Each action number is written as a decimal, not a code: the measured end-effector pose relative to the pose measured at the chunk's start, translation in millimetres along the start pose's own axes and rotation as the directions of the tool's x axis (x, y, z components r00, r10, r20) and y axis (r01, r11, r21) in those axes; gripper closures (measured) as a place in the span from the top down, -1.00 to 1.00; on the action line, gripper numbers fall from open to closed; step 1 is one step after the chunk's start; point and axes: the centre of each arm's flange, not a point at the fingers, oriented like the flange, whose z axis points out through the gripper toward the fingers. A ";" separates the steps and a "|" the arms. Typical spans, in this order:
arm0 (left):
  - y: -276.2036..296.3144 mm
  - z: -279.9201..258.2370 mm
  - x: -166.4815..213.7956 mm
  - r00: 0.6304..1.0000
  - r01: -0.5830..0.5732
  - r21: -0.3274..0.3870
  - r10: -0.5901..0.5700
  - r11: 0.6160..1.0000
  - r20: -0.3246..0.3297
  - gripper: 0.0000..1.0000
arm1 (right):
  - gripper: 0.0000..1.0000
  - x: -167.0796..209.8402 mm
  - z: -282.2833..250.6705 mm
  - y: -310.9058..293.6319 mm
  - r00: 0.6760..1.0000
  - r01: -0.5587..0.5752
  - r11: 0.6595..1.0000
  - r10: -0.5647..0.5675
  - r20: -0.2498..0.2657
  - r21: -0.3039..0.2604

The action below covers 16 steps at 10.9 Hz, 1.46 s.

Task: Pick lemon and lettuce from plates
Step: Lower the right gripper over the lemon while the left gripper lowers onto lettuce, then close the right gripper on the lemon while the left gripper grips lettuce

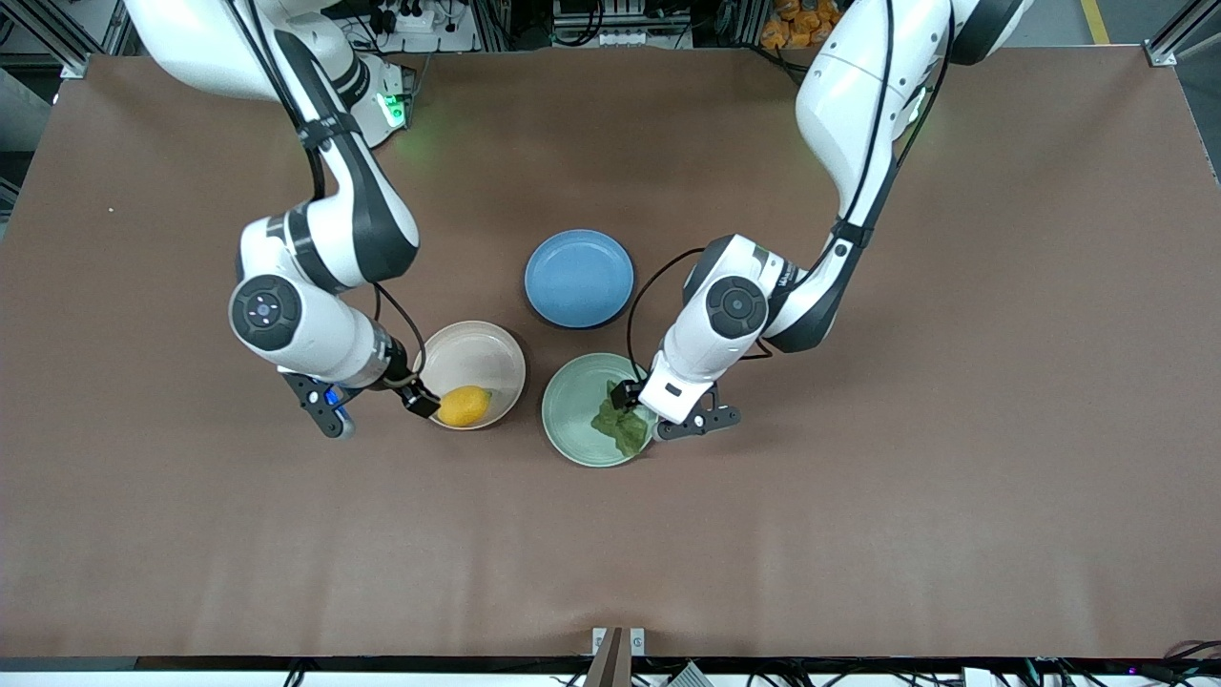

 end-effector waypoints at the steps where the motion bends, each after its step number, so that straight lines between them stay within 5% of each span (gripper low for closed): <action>1: 2.0 6.5 -2.5 1.000 0.015 -0.008 -0.015 1.000 -0.008 1.00 | 1.00 2.7 7.8 -1.4 1.000 -0.003 1.000 0.003 -0.003 0.000; 16: 14.8 45.4 -6.0 0.988 0.115 -0.112 -0.126 0.987 -0.091 1.00 | 1.00 -6.9 105.2 -23.4 0.998 -0.051 0.999 0.051 -0.028 0.005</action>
